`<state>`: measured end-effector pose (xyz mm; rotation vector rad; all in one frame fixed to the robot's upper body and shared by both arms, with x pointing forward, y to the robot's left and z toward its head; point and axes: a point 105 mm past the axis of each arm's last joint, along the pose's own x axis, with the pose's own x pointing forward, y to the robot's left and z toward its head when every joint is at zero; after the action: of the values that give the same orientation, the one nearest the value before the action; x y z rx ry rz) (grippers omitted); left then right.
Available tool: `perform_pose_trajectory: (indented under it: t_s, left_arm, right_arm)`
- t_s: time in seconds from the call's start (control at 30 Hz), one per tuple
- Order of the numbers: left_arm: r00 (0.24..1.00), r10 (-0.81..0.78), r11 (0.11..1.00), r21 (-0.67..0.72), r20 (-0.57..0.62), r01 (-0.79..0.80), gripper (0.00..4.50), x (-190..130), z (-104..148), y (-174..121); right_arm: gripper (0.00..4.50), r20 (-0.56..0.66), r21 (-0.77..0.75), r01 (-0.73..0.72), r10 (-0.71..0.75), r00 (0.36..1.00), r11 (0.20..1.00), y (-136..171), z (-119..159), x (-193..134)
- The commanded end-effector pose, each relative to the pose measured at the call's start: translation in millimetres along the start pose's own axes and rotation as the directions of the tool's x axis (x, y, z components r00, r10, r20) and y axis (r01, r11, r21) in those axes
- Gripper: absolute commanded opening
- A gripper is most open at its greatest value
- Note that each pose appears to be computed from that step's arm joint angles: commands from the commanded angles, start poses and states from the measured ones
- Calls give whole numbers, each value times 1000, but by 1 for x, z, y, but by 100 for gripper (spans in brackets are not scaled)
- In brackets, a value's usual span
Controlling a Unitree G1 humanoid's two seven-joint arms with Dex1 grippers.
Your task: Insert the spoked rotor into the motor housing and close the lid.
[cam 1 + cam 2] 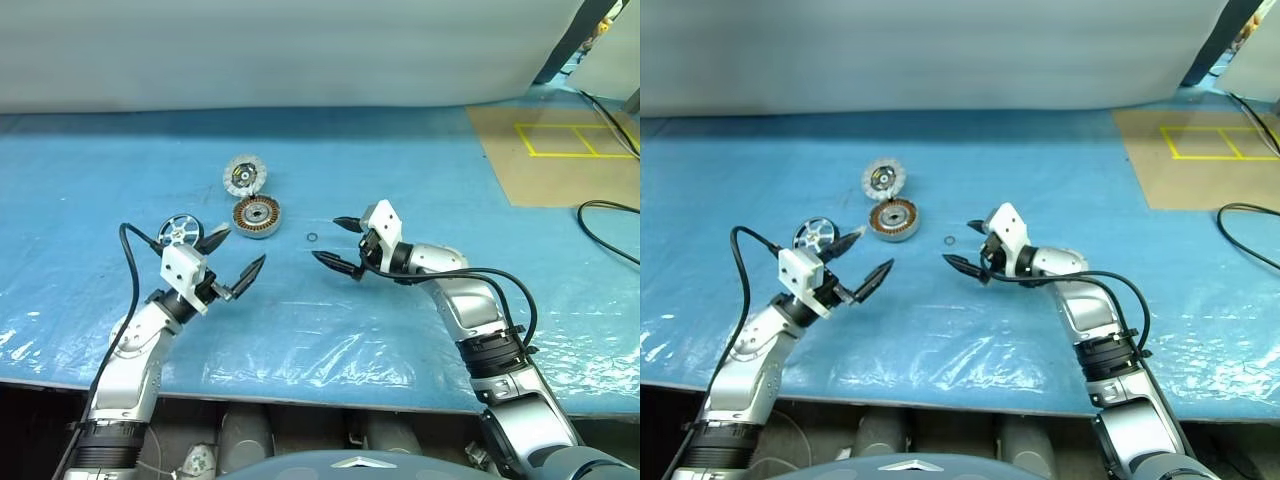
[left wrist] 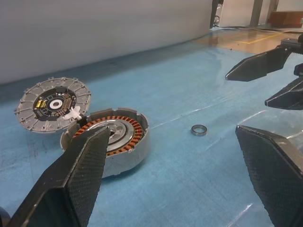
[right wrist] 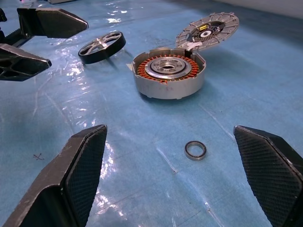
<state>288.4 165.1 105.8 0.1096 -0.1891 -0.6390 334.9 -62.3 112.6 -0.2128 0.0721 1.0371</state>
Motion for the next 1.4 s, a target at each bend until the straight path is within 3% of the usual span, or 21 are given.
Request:
perform_pose_trajectory:
  t_s: [0.03, 1.23, 1.4]
  left_arm:
    - [1000, 3, 1000, 27, 28, -3, 447, -2, 4, 5]
    - [999, -11, 999, 34, 45, 9, 447, 5, 14, 6]
    - [999, 32, 999, 43, 34, -33, 447, -5, 13, 10]
  right_arm:
    - [450, 38, -55, -2, 4, 999, 998, 1, 13, 0]
    - [450, 35, -60, -7, 9, 999, 998, -2, 16, 2]
    - [450, 47, -94, -100, 105, 993, 991, 6, 33, 32]
